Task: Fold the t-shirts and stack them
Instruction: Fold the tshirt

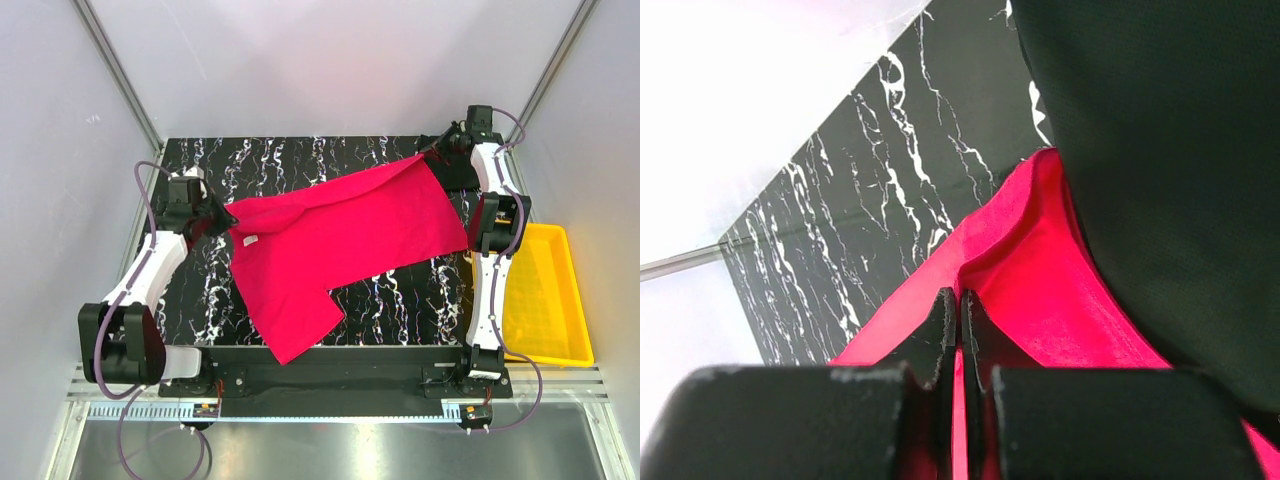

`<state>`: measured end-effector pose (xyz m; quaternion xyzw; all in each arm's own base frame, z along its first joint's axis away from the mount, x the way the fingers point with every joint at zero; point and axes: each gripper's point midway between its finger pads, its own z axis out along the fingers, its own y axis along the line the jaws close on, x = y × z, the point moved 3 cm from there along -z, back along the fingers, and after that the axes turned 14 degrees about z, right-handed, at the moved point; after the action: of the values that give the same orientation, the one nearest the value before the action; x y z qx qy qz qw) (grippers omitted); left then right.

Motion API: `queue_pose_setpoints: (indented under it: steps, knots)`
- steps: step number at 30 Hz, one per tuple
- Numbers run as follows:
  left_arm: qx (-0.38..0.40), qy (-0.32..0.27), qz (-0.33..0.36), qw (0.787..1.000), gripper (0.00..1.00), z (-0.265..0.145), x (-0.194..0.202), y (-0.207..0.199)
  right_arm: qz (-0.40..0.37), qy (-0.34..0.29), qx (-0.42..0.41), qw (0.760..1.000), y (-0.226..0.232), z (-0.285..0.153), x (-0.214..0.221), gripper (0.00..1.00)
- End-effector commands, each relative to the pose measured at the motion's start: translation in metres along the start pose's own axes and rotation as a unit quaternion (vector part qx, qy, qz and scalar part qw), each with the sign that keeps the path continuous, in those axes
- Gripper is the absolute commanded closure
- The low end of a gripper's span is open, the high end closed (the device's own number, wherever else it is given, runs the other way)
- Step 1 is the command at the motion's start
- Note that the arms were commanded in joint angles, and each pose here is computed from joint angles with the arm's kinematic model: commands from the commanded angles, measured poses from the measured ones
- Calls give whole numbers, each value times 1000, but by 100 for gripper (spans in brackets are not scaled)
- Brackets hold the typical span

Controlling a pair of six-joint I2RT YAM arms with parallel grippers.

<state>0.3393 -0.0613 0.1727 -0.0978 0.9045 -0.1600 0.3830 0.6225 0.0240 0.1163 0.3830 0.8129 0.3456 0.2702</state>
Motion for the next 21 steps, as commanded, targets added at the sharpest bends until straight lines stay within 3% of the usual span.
queue_pose_setpoints:
  steps: [1,21]
  knots:
    - [-16,-5,-8,1000,100,-3,1,6,-20,-11,-4,1000,5,-6,-8,98]
    - [-8,63,-26,998,100,11,40,18,-14,-12,39,999,-16,0,-7,85]
